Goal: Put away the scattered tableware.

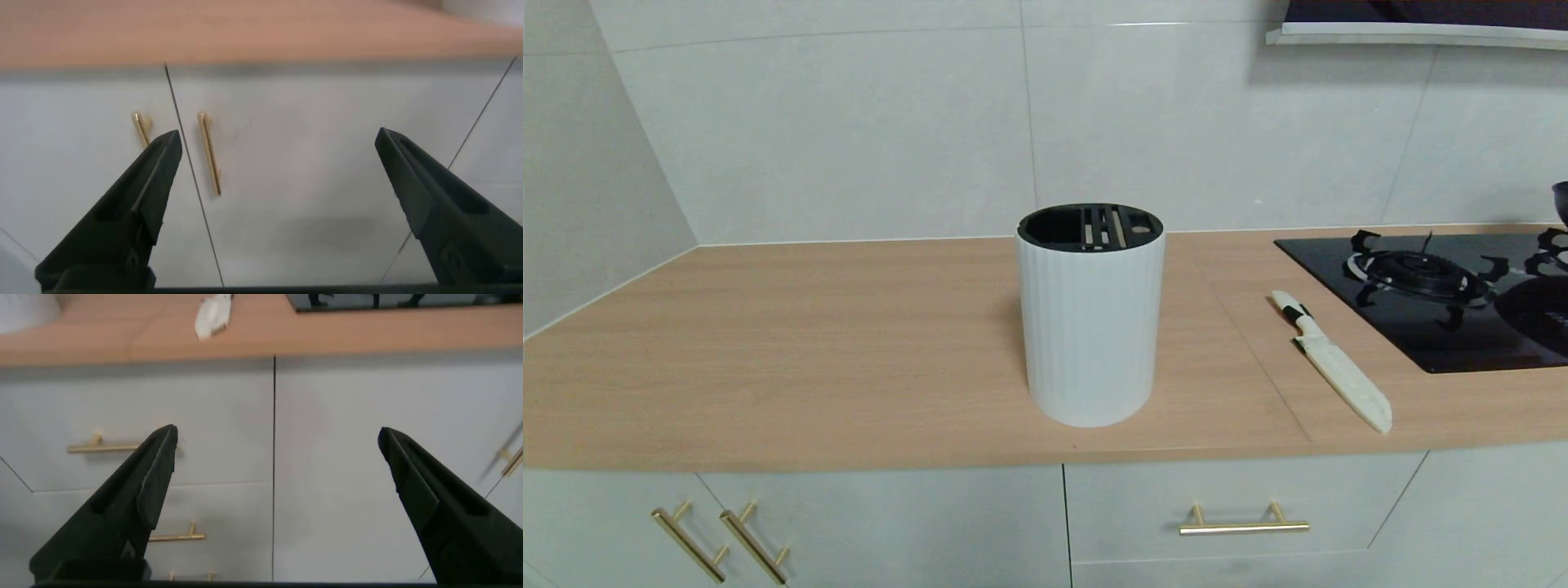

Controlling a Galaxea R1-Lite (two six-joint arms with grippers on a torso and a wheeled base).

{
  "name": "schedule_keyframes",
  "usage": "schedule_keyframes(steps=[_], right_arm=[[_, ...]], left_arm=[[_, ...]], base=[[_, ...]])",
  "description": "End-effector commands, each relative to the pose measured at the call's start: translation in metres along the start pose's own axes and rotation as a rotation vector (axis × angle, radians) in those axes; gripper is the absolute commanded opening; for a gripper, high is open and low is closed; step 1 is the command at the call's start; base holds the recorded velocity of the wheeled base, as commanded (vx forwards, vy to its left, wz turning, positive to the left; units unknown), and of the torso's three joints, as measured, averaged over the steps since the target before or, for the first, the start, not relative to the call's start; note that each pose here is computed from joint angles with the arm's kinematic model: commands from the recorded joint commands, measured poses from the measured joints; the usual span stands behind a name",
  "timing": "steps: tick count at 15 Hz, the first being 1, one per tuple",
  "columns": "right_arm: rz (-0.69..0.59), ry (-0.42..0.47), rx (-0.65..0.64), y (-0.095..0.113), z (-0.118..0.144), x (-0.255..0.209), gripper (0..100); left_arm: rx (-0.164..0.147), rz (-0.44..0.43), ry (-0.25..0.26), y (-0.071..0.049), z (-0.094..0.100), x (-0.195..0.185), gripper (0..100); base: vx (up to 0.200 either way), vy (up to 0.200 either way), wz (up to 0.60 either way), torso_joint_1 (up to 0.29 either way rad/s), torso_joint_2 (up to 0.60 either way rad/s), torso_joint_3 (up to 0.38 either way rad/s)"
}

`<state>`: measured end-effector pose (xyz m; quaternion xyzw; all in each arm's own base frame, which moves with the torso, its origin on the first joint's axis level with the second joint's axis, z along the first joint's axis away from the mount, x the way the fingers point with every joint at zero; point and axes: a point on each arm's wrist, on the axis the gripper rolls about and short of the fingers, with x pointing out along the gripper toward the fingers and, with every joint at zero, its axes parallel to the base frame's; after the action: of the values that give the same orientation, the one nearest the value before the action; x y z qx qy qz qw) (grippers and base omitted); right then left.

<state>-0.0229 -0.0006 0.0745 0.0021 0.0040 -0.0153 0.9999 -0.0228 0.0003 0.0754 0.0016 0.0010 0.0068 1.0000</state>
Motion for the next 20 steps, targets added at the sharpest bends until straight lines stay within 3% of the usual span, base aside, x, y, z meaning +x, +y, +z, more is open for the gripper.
schedule_keyframes(steps=[1,20], right_arm=[[0.0,0.001,0.0,0.0,0.0,0.0001,100],[0.0,0.001,0.0,0.0,0.0,0.0001,100]], left_arm=[[0.0,0.0,0.001,0.0,0.0,0.0001,100],[0.0,0.0,0.0,0.0,0.0,0.0,100]], base=[[0.0,0.0,0.0,0.222,-0.49,-0.281],[0.0,0.0,0.0,0.248,-0.53,-0.286]])
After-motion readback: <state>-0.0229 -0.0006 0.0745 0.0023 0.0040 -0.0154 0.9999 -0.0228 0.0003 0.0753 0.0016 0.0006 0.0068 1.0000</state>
